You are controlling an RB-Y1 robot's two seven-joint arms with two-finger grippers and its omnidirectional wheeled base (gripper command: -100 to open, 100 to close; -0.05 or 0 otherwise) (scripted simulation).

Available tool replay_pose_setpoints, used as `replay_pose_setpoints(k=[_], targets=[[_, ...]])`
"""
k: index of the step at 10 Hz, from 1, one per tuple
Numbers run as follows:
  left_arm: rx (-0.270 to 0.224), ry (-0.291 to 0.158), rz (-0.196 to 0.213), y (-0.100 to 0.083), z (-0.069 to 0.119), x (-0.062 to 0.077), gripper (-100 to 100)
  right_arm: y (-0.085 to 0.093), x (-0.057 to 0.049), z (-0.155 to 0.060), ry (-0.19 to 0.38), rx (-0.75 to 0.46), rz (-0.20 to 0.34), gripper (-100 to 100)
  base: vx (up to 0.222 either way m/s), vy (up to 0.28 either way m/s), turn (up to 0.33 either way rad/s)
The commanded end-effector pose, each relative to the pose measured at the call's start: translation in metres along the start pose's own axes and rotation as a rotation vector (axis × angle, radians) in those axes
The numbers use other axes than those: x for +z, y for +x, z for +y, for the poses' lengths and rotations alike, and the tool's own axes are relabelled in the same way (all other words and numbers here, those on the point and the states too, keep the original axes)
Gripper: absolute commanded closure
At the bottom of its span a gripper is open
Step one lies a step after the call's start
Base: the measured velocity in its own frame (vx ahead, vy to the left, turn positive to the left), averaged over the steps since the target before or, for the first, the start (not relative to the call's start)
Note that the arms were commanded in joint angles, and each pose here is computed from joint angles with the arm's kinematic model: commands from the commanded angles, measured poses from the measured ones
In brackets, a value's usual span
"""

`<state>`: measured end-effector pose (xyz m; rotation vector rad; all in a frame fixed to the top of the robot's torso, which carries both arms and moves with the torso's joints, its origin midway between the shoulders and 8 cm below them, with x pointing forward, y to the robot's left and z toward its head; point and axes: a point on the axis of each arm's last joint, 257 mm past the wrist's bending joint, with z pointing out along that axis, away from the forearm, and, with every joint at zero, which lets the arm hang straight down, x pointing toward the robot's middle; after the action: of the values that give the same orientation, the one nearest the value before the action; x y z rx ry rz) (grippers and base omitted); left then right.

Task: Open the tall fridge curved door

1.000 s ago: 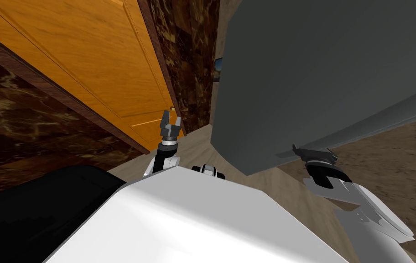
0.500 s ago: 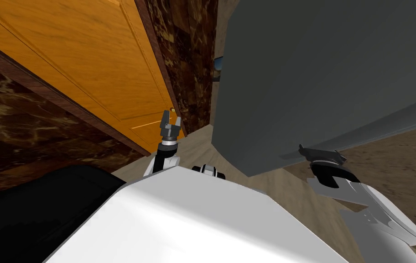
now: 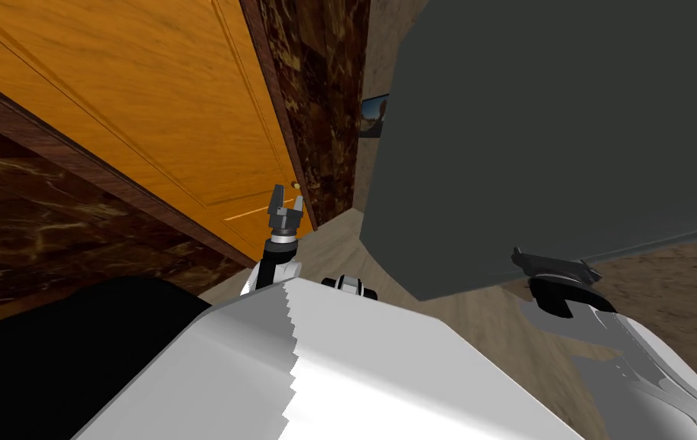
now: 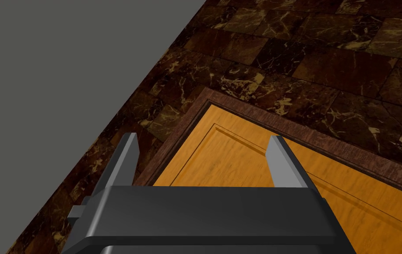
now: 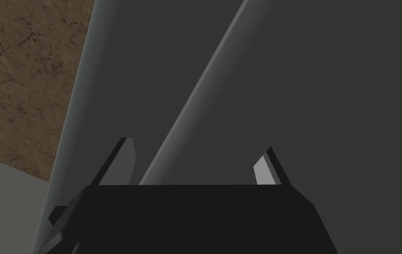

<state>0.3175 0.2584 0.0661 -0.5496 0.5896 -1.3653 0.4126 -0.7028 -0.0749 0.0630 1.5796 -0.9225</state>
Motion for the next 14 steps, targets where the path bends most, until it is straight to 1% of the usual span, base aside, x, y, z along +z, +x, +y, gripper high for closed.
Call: replay_pose_setpoints(k=[1,4,5,6,7,8,9,10,12,13,14], targets=[[0.0,0.0,0.0,0.0,0.0,0.0,0,0.007,-0.002,-0.011,0.032,-0.007,0.021,100,-0.07,0.321,-0.076],[0.0,0.0,0.0,0.0,0.0,0.0,0,0.02,-0.005,-0.033,0.096,-0.012,0.063,100,-0.068,0.349,-0.106],[0.0,0.0,0.0,0.0,0.0,0.0,0,0.017,-0.004,-0.029,0.084,-0.005,0.054,100,-0.044,0.181,-0.054],[0.0,0.0,0.0,0.0,0.0,0.0,0,0.027,-0.008,-0.036,0.11,-0.006,0.081,100,-0.019,0.184,-0.075],[0.0,0.0,0.0,0.0,0.0,0.0,0,0.031,-0.01,-0.043,0.133,-0.009,0.093,100,0.012,0.269,-0.135],[0.0,0.0,0.0,0.0,0.0,0.0,0,0.031,-0.01,-0.043,0.133,-0.009,0.093,100,0.055,0.273,-0.077],[0.0,0.0,0.0,0.0,0.0,0.0,0,0.034,-0.012,-0.051,0.156,-0.012,0.106,100,0.032,0.28,-0.099],[0.0,0.0,0.0,0.0,0.0,0.0,0,0.034,-0.012,-0.051,0.156,-0.012,0.106,100,0.024,0.214,-0.063],[0.0,0.0,0.0,0.0,0.0,0.0,0,0.042,-0.017,-0.066,0.203,-0.018,0.133,100,-0.013,0.318,-0.087],[0.0,0.0,0.0,0.0,0.0,0.0,0,0.042,-0.017,-0.066,0.203,-0.018,0.133,100,0.037,0.264,-0.073],[0.0,0.0,0.0,0.0,0.0,0.0,0,0.046,-0.019,-0.074,0.226,-0.021,0.147,100,0.026,0.257,-0.076]])
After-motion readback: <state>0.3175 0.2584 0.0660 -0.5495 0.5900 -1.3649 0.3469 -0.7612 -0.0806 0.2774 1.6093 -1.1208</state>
